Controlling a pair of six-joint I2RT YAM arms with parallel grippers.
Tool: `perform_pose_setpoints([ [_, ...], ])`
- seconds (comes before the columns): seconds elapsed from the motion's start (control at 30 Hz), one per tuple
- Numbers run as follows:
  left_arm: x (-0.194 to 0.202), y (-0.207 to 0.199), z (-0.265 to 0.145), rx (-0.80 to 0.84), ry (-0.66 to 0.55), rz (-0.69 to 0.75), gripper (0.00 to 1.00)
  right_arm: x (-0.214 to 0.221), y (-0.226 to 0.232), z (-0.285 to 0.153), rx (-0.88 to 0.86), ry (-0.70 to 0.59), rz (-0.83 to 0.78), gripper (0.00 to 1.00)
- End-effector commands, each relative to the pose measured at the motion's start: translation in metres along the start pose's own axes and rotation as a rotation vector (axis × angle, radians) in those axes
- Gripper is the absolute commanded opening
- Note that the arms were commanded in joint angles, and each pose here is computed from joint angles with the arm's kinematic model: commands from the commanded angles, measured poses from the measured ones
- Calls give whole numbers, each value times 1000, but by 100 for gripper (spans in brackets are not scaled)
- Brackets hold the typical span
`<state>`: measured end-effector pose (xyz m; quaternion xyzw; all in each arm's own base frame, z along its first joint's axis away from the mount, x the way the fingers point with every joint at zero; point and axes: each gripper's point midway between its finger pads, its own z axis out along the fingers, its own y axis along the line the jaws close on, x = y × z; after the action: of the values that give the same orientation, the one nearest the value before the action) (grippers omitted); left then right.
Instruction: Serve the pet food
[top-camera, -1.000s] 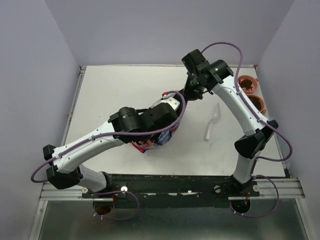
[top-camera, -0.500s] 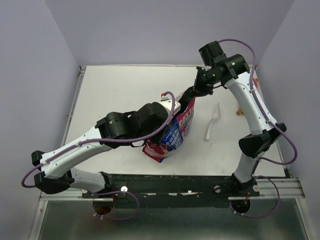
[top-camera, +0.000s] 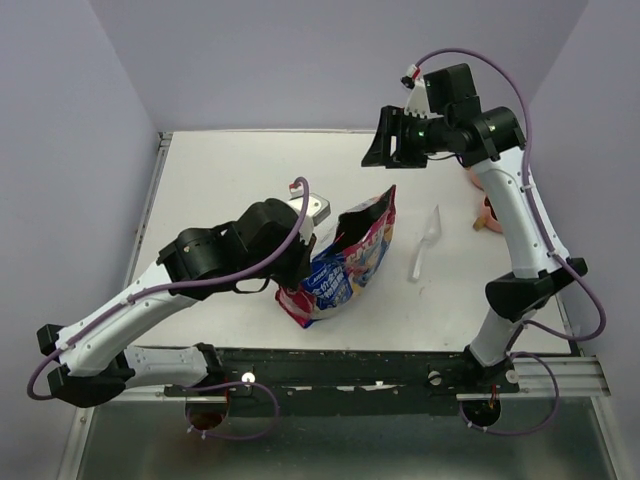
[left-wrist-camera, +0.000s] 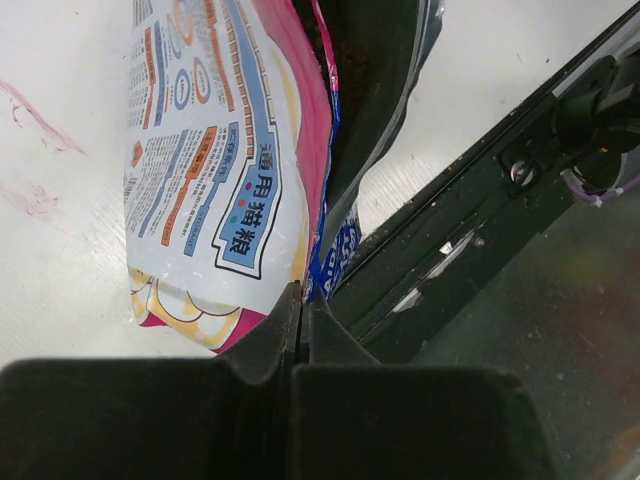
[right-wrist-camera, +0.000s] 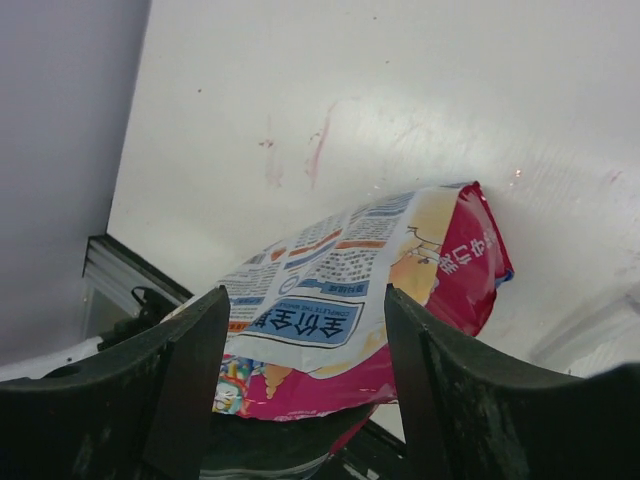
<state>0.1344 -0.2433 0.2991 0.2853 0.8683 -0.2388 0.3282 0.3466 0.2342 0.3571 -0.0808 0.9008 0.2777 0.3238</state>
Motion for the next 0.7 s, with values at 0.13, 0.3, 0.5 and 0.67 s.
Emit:
perform_pose_setpoints([
  [0.13,-16,4,-26,103,-121,-67,0,-23,69,-57,-378,-294,-240,76],
  [0.3,-23,30,-24,5,-142,-106,0,-20,96,-82,-561,-432,-351,90],
  [0.5,-40,49,-27,-31,-201,-117,0,23,89,-35,-699,-254,-520,91],
  [0.67,-53,34,-32,78,-229,-47,0,5,74,-15,-608,-347,-594,91],
])
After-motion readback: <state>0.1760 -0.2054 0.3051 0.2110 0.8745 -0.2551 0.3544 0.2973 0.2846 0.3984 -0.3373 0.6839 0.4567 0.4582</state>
